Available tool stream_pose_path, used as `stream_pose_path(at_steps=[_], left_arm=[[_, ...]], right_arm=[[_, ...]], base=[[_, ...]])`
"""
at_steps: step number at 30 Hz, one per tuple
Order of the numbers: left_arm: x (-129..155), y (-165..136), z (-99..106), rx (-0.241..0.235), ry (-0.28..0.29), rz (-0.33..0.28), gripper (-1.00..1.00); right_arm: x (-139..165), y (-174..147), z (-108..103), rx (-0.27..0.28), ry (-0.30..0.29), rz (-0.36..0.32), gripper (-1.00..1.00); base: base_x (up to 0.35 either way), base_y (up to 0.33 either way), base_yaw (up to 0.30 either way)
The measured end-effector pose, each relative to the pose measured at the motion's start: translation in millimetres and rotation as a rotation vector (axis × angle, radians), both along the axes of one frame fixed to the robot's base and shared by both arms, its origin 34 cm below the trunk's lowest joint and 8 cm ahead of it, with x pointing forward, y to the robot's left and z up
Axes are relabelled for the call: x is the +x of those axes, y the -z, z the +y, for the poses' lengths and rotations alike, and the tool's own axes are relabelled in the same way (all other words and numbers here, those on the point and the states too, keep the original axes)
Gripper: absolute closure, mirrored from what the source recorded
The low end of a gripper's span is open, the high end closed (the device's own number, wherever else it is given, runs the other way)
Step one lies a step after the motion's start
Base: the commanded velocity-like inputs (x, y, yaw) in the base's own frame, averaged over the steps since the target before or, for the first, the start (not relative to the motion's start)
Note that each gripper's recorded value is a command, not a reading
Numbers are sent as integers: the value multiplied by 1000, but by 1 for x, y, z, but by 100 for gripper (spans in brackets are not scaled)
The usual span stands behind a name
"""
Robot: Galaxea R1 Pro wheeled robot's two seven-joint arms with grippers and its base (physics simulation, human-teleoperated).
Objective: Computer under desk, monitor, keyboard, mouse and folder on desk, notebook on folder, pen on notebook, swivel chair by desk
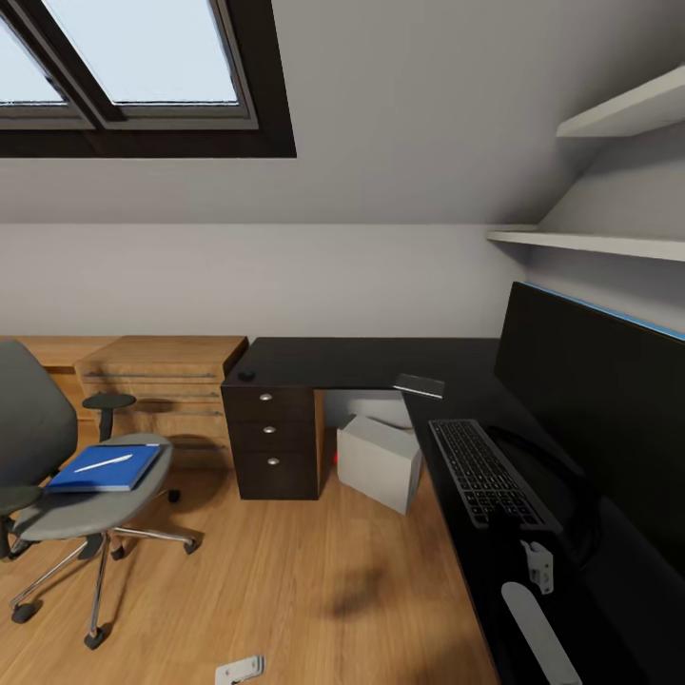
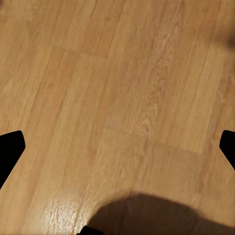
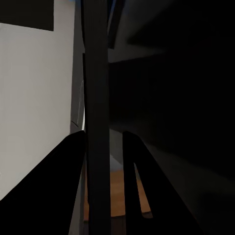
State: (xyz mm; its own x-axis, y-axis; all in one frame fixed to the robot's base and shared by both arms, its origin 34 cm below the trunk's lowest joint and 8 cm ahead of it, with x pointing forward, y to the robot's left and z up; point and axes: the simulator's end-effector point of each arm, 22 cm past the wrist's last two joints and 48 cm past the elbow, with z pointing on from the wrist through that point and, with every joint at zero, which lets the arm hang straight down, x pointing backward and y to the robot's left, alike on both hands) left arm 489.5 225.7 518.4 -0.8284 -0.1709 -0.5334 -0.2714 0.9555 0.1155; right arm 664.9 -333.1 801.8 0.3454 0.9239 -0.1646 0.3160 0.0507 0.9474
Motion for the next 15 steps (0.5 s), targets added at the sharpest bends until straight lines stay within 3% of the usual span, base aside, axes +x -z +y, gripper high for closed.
stream_pose_path(at_steps=[15], left_arm=[[0, 5, 0, 0, 0, 0, -100]], right_arm=[[0, 2, 0, 3, 1, -6, 100]], base=[[0, 0, 0]])
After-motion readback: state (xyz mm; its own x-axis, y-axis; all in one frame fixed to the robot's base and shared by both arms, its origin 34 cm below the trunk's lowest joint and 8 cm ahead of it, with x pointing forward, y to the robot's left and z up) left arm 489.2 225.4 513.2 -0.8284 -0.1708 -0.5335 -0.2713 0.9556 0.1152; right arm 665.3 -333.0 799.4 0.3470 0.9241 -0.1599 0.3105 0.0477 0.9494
